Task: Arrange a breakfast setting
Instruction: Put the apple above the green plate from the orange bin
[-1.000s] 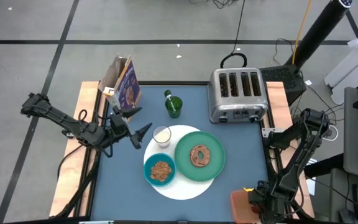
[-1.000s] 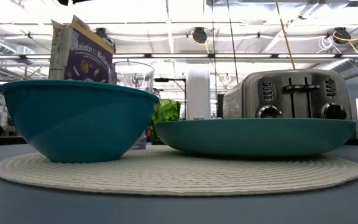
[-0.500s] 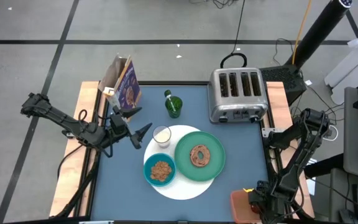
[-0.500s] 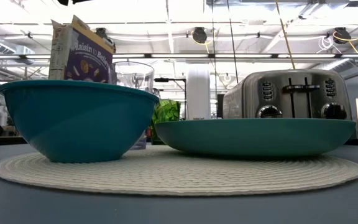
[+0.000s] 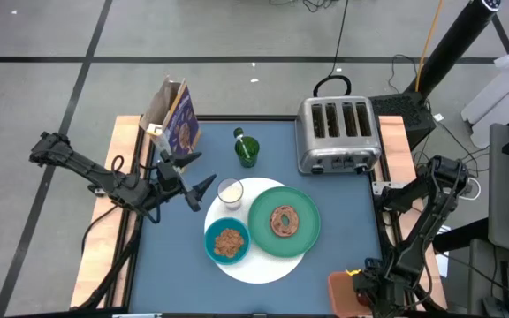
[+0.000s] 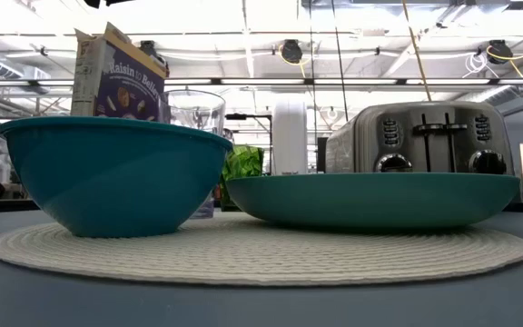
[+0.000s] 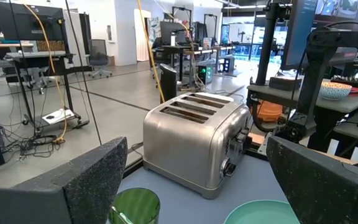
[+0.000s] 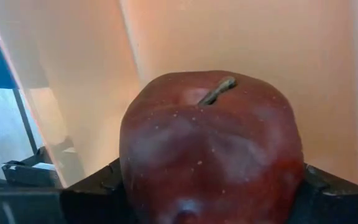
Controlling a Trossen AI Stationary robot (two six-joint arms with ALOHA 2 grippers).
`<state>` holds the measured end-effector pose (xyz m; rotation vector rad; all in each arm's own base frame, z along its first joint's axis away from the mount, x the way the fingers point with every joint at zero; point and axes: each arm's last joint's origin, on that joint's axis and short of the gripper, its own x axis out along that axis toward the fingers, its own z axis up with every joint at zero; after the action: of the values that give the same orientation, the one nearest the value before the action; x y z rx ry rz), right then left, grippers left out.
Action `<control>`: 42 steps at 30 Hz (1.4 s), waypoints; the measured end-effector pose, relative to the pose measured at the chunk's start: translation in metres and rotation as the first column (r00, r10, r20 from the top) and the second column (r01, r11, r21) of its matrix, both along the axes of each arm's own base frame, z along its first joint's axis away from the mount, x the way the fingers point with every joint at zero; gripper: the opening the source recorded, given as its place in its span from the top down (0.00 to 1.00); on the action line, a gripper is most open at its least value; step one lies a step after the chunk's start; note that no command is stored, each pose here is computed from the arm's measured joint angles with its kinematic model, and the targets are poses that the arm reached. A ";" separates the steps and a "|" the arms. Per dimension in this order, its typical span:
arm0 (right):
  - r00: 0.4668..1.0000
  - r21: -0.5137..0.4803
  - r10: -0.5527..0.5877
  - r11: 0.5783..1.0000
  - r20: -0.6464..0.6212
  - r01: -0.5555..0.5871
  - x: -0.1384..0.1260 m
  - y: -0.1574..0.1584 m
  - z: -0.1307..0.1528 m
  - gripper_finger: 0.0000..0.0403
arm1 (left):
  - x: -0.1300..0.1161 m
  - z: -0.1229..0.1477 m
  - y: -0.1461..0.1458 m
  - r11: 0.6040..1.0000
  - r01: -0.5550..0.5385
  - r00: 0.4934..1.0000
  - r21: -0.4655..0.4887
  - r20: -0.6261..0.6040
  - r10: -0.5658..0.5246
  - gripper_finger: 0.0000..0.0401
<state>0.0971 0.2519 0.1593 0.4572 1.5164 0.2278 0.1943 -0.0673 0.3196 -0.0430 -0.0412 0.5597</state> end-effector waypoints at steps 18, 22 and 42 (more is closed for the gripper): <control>0.992 0.107 -0.119 0.988 0.049 0.113 0.000 -0.018 0.039 0.41 | 0.000 0.000 0.000 1.000 0.000 1.000 0.000 0.000 0.000 0.03; 0.970 0.142 -0.199 0.974 0.141 0.179 0.001 -0.033 0.059 0.41 | 0.000 0.000 0.000 1.000 0.000 1.000 0.000 0.000 0.000 0.03; 0.395 -0.154 -0.016 0.906 0.919 0.395 0.045 -0.110 0.133 0.41 | 0.000 0.000 0.000 1.000 0.000 1.000 0.002 -0.001 0.000 0.03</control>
<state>0.1420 0.1415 0.2918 0.1513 0.3503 -0.0296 0.1943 -0.0673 0.3196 -0.0404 -0.0405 0.5595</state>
